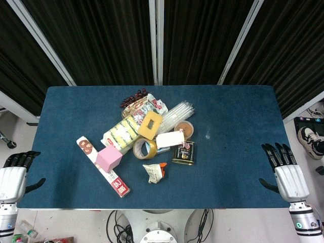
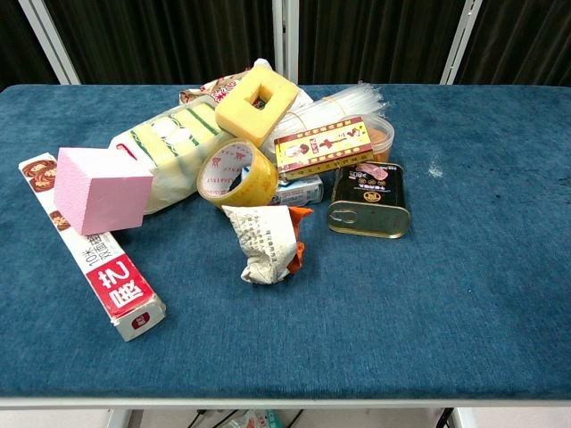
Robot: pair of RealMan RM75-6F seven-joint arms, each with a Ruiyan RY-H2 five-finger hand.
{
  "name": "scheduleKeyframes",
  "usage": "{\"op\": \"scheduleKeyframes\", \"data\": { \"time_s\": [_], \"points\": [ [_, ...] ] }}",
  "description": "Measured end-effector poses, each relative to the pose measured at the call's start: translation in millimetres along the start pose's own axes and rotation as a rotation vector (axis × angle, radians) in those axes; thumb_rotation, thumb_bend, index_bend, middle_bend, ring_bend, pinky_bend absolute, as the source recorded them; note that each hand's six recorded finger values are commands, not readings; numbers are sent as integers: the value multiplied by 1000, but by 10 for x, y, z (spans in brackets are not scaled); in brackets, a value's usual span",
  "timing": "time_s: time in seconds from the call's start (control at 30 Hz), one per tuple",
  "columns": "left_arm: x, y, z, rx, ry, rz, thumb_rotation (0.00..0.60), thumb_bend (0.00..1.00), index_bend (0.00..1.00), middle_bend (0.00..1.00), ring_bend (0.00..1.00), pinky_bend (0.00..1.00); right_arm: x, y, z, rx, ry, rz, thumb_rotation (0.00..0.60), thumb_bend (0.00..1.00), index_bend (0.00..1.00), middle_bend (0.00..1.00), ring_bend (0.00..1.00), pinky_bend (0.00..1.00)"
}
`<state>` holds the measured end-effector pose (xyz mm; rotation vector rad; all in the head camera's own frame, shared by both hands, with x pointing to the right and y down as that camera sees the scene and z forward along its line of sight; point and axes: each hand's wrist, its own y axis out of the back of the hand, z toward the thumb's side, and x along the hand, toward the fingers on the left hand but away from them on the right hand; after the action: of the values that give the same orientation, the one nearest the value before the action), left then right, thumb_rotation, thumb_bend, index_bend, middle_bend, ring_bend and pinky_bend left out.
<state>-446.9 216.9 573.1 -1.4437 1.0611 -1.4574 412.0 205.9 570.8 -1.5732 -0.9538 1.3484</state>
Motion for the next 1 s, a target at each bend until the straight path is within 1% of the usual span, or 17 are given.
{"op": "scheduleKeyframes", "data": {
  "time_s": [0.3, 0.4, 0.5, 0.6, 0.7, 0.83, 0.93, 1.0],
  "points": [
    [0, 15, 19, 5, -3, -2, 600, 7, 245, 246, 223, 216, -49, -16, 47, -8, 43, -5, 600, 40, 0, 90, 0, 16],
    [-2, 14, 29, 5, -4, -3, 600, 7, 245, 246, 223, 216, -77, -21, 116, -17, 79, -1, 600, 39, 0, 90, 0, 16],
    [-11, 16, 35, 2, -3, -3, 600, 7, 245, 246, 222, 216, -162, -54, 275, -27, 150, 19, 600, 37, 0, 90, 0, 15],
    [-26, 27, 35, 0, 0, 3, 600, 7, 245, 246, 223, 216, -291, -131, 517, -35, 245, 57, 600, 37, 0, 90, 0, 15],
    [-51, 35, 34, 0, 4, 6, 600, 7, 245, 246, 222, 216, -447, -260, 829, -41, 352, 111, 600, 37, 0, 88, 0, 15],
    [-90, 47, 22, 5, 9, 6, 600, 7, 245, 246, 222, 216, -682, -520, 1363, -56, 500, 200, 600, 36, 0, 59, 0, 15],
    [-117, 69, -5, 7, 17, 11, 600, 7, 245, 246, 223, 216, -844, -745, 1785, -75, 587, 264, 600, 36, 0, 44, 0, 14],
    [-132, 85, -26, 10, 22, 13, 600, 7, 245, 246, 223, 216, -938, -868, 2027, -86, 627, 292, 600, 35, 0, 43, 0, 14]
  ]
}}
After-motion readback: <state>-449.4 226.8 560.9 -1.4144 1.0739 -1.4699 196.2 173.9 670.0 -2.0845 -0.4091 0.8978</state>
